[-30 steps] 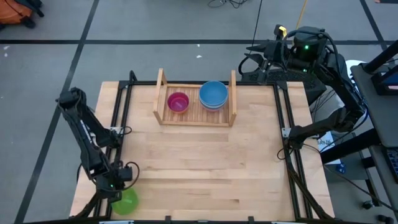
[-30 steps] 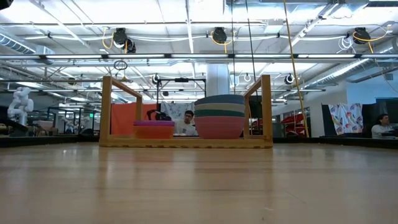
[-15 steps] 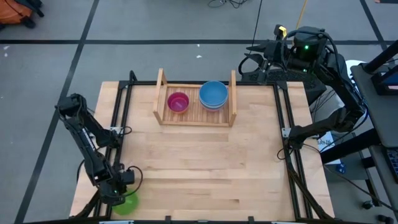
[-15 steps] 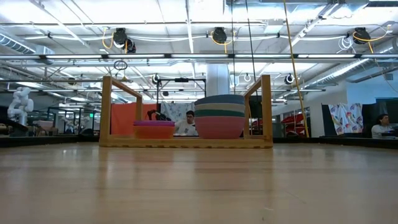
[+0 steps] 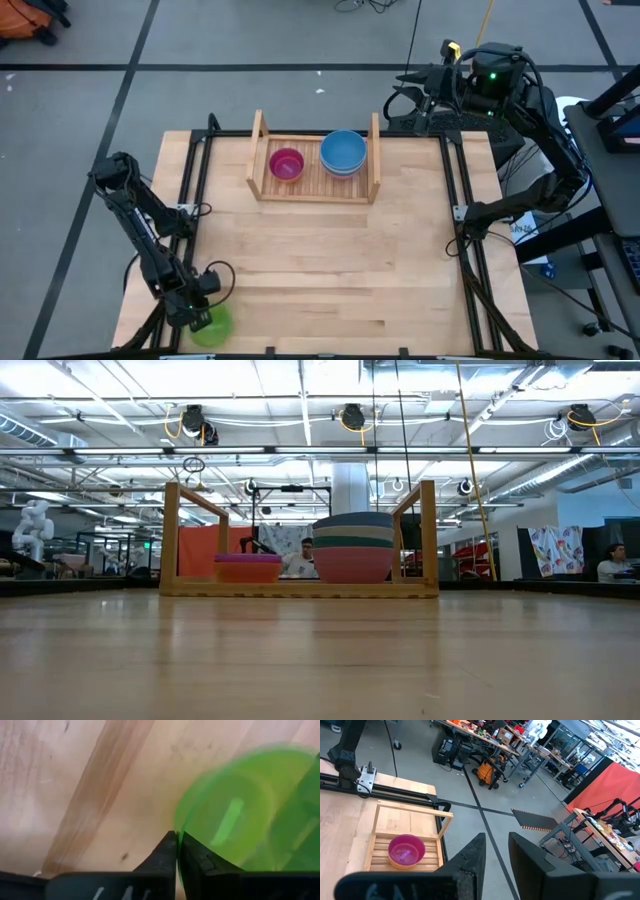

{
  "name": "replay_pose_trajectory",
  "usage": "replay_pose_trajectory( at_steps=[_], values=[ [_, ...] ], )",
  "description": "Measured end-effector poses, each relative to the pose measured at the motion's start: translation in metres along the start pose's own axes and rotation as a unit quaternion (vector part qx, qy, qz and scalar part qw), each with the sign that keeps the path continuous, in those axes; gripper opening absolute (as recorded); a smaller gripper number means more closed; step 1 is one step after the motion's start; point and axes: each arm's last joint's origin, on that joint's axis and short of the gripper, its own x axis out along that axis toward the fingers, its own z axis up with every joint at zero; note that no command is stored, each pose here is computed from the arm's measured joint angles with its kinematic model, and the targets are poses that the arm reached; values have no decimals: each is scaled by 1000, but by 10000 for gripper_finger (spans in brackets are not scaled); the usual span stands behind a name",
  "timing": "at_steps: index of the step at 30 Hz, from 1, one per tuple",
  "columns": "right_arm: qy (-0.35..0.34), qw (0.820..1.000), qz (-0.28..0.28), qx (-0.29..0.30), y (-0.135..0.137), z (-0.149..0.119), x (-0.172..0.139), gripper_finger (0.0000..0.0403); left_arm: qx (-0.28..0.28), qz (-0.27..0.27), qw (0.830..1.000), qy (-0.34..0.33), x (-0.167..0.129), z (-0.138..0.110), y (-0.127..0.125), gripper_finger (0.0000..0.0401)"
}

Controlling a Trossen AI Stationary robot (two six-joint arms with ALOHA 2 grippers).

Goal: Place and stack bowls onto a shelf
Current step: Stack the green bowl onto the violet bowl

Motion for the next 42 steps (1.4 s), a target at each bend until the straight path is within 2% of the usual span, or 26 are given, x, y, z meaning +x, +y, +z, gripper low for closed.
replay_pose_trajectory(
  at_steps=[3, 8, 11, 15, 17, 20, 23, 26, 31, 34, 38, 42],
  values=[
    [1, 1000, 1, 0, 0, 0, 0, 77, -8, 4, 1000, -4, 0, 0, 1, 8],
    [2, 1000, 1, 0, 0, 0, 0, 77, -57, 1, 998, -21, -1, 9, 0, 5],
    [2, 1000, 1, 0, 0, 0, 0, 77, -84, -13, 996, -28, -6, 21, -1, 4],
    [2, 1000, -2, -10, 0, 0, -1, 77, -118, -57, 991, -32, -25, 46, -4, 4],
    [1, 1000, -2, -15, 0, 0, -3, 77, -122, -61, 990, -46, -39, 61, -4, 3],
    [-2, 1000, -6, -13, -1, 0, -6, 77, -124, -41, 989, -64, -65, 84, -2, 3],
    [6, 1000, -28, -13, -2, 0, -10, 77, -134, -7, 989, -56, -96, 109, 4, 3],
    [14, 998, -53, -12, -4, 0, -16, 77, -152, -3, 986, -61, -130, 132, 11, 3],
    [18, 997, -70, -12, -5, -1, -25, 77, -165, -27, 978, -127, -192, 164, 25, 3],
    [22, 997, -67, -23, -5, -2, -28, 77, -171, -16, 971, -167, -220, 183, 36, 3],
    [33, 997, -61, -39, -3, -4, -30, 77, -161, 32, 968, -190, -247, 209, 52, 3],
    [37, 997, -59, -39, -3, -4, -29, 77, -131, 70, 971, -186, -262, 242, 69, 3]
  ],
)
